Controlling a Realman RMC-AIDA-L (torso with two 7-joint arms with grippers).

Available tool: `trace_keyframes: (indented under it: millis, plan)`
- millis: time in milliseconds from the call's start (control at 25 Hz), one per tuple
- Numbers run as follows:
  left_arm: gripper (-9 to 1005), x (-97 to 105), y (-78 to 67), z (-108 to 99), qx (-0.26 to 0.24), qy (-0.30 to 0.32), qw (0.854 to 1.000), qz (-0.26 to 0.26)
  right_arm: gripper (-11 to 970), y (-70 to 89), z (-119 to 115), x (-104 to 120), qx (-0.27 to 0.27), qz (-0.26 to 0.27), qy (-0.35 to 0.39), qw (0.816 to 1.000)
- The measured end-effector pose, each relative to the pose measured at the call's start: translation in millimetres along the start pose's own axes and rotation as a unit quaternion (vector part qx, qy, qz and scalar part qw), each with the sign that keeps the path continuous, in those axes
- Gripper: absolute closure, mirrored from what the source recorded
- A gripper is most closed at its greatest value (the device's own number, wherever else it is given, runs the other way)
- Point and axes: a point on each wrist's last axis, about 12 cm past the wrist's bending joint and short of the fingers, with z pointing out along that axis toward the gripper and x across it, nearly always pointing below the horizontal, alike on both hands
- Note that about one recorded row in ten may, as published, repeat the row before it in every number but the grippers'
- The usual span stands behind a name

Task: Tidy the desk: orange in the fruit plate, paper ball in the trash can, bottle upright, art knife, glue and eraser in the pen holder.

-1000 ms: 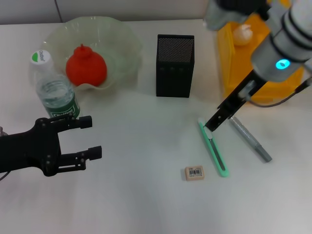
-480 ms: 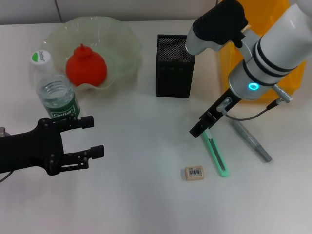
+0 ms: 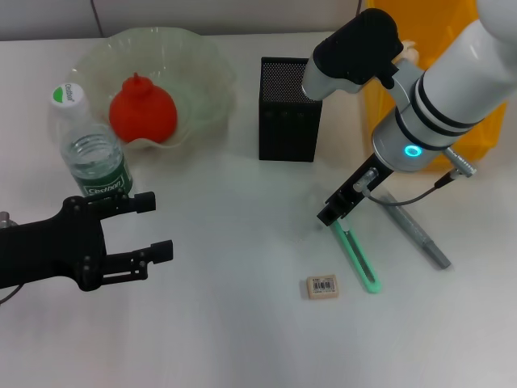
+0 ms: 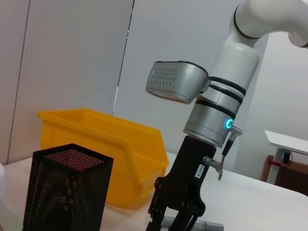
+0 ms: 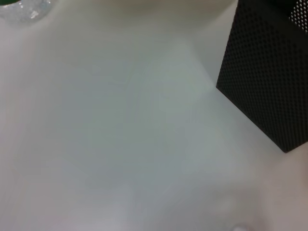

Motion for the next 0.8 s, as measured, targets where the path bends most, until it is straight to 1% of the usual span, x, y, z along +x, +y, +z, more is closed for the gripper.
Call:
trace_keyframes:
  millis: [160,360,600,800]
  plan:
    - [199,0.7,-0.7,0.6,0.001,0.000,1.000,-0.001,478,-1.2,2.4,2.0,0.000,0.003,0.003,1.000]
    - [199,0.9,-0.6,0.7,0.000,0.001,1.000,-0.001,717,-2.0,3.4,1.8,0.002,0.004,0.002,1.000]
    - [199,1.1,-0.5,1.1,-0.001,0.000,1.000,-0.001,718,-1.8,3.0,1.3,0.002,0.003,0.001,1.000]
    - [199,1.4,-0.3,-0.3,-0.005,-0.001,1.000,0.000,767,-0.2,0.1,0.2,0.001,-0.003,-0.001,1.000]
